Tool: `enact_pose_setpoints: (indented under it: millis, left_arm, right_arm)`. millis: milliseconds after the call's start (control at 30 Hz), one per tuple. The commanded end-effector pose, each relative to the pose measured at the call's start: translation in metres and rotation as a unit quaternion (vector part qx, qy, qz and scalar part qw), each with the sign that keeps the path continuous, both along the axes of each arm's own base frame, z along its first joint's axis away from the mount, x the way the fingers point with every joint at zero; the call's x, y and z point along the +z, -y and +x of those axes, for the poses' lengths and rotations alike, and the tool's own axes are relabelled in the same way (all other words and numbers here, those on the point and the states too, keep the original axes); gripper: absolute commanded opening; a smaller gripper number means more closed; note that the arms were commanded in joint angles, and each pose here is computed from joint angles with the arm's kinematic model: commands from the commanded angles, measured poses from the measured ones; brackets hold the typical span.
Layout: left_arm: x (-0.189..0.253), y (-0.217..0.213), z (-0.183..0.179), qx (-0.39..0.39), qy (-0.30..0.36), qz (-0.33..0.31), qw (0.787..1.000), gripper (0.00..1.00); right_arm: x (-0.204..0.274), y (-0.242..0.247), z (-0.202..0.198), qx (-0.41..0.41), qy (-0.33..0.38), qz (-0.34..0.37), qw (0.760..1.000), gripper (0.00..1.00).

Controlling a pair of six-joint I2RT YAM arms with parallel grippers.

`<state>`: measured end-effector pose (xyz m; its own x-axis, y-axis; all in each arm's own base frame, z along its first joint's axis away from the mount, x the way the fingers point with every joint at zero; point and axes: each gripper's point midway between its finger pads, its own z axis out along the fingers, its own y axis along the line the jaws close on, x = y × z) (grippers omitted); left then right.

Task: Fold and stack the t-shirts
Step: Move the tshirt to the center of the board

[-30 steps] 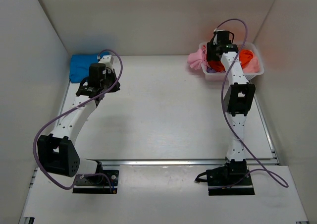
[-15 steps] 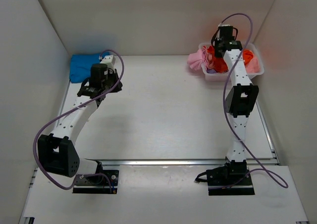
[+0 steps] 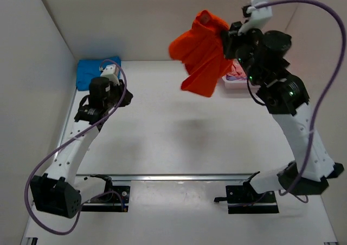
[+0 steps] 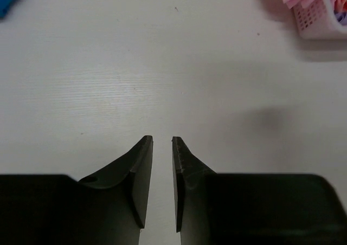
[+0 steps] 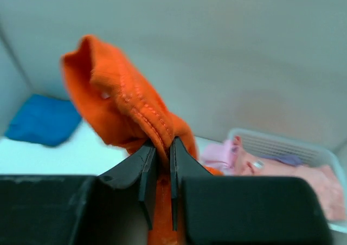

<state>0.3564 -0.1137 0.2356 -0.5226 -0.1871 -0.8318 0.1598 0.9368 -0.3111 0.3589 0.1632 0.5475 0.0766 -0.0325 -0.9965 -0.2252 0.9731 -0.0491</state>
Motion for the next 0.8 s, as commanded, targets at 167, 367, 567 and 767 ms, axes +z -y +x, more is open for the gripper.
enact_pose_setpoints:
  millis: [167,367,567,767]
  left_arm:
    - [0.049,-0.038,-0.026,0.063,0.058,-0.033,0.996,0.39]
    - [0.036,-0.025,-0.029,0.034,0.029,-0.039,0.998,0.46]
    - [-0.011,0.01,-0.033,-0.009,-0.021,-0.032,0.999,0.51]
    - [-0.054,0.028,-0.031,-0.034,-0.074,-0.034,0.996,0.52]
  right_arm:
    - [-0.066,-0.018,-0.018,0.091,-0.068,0.086,0.99,0.0]
    - [-0.204,-0.057,0.032,0.144,-0.269,0.06,0.95,0.44]
    - [-0.275,-0.042,0.05,0.031,-0.347,-0.006,0.937,0.84]
    - [-0.333,-0.01,0.024,0.005,-0.394,-0.014,0.919,0.52]
